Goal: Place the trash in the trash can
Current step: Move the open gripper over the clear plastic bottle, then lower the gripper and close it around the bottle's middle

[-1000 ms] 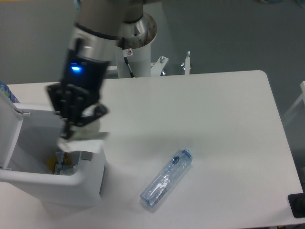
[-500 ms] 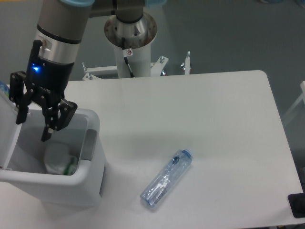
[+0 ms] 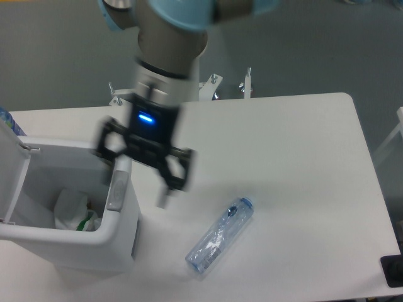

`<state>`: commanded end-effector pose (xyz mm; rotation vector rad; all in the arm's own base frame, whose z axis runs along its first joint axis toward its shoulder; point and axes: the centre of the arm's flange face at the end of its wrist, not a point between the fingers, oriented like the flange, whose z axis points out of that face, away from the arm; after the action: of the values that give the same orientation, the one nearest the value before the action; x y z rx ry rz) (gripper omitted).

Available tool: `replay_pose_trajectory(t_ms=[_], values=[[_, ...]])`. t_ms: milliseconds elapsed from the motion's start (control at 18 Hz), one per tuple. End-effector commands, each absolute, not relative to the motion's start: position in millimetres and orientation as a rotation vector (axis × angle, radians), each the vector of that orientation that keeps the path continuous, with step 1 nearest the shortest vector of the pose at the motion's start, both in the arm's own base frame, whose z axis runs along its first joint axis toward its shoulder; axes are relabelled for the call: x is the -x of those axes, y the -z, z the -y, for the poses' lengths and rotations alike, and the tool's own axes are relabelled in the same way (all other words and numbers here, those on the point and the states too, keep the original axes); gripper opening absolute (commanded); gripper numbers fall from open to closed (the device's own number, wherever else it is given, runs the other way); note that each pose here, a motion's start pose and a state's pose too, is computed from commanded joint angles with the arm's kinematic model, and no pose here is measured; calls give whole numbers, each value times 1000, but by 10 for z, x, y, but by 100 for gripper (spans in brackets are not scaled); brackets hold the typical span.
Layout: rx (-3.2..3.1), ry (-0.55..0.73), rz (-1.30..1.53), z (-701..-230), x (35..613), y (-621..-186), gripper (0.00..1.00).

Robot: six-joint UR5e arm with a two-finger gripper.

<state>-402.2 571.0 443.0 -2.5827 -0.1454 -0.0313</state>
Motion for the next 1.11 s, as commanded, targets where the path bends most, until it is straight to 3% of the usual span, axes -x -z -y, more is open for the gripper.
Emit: replay_pose_trajectory(t_ms=[222,500,778,1111], values=[[2784,-20,137,-5822,4357,-3511,100],[2902,-1,95,-6010,4315,-2866,100],[2998,-39,-40,-6233,4121,-2490,100],[3011,-22,-158,-6397,3923,-2336,100]])
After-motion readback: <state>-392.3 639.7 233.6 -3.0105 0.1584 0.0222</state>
